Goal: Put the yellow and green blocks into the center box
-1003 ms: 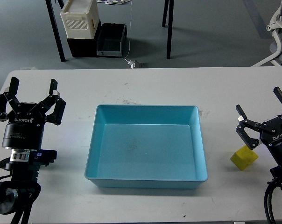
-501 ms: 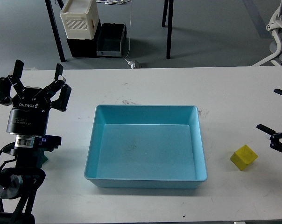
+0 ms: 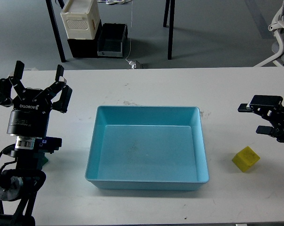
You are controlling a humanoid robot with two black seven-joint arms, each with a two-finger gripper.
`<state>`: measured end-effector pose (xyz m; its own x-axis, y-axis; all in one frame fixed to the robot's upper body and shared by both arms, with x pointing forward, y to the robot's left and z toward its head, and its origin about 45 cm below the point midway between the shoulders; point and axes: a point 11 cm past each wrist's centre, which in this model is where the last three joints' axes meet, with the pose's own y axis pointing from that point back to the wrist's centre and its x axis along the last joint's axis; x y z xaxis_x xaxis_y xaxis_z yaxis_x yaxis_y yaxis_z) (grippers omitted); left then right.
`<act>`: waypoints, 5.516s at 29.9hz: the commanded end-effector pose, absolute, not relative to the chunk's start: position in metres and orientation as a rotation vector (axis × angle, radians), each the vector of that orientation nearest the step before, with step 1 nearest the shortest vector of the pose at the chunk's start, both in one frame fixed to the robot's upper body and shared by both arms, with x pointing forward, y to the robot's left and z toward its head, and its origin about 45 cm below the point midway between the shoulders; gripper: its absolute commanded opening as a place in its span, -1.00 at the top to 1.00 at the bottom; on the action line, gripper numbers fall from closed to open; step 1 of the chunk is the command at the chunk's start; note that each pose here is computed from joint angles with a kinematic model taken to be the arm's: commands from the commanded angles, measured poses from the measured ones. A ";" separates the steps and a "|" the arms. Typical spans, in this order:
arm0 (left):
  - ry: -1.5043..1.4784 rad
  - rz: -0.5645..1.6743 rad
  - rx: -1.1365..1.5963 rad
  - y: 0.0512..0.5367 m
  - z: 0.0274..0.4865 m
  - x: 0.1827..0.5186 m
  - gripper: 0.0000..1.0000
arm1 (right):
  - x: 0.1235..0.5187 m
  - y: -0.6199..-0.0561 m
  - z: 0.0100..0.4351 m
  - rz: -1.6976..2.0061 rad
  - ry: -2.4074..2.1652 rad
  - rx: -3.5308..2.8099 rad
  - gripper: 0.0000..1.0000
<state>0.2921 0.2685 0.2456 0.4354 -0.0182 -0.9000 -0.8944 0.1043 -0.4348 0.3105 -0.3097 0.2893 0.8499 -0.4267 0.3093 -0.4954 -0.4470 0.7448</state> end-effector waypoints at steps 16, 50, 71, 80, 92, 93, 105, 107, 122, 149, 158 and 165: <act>0.918 0.801 -1.308 0.268 0.246 0.292 -1.00 | 0.308 -0.338 0.250 0.482 -0.397 1.620 -1.00; 0.928 0.816 -1.304 0.269 0.240 0.293 -1.00 | 0.278 -0.284 0.175 0.577 -0.079 1.606 -1.00; 0.937 0.826 -1.300 0.270 0.236 0.293 -1.00 | 0.284 -0.289 0.162 0.627 -0.060 1.534 0.40; 0.937 0.828 -1.301 0.270 0.236 0.293 -1.00 | 0.283 -0.292 0.165 0.642 -0.055 1.518 1.00; 0.939 0.829 -1.300 0.270 0.235 0.293 -1.00 | 0.339 -0.229 0.271 0.811 -0.202 1.655 1.00; 0.939 0.829 -1.300 0.270 0.235 0.293 -1.00 | 0.341 -0.214 0.280 0.816 -0.197 1.698 1.00; 0.936 0.829 -1.302 0.270 0.236 0.293 -1.00 | 0.314 -0.112 0.245 0.846 0.093 1.811 1.00; 0.936 0.829 -1.302 0.270 0.236 0.293 -1.00 | 0.312 -0.100 0.237 0.848 0.123 1.808 1.00; 0.936 0.829 -1.302 0.270 0.236 0.293 -1.00 | 0.304 -0.050 0.205 0.857 0.222 1.797 0.57; 0.936 0.825 -1.301 0.270 0.236 0.294 -1.00 | 0.347 -0.048 0.257 0.534 -0.153 2.107 -1.00; 0.926 0.811 -1.302 0.268 0.241 0.297 -1.00 | 0.409 -0.084 0.331 0.086 -0.557 2.430 -1.00; 0.919 0.803 -1.308 0.268 0.245 0.300 -1.00 | 0.465 -0.149 0.365 -0.404 -0.947 2.643 -1.00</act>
<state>0.2981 0.2683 0.2421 0.4272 -0.0160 -0.9040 -0.8984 0.1057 -0.4263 0.4484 -0.1260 0.3572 0.8102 -0.5854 -0.0300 -0.5106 -0.7299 0.4545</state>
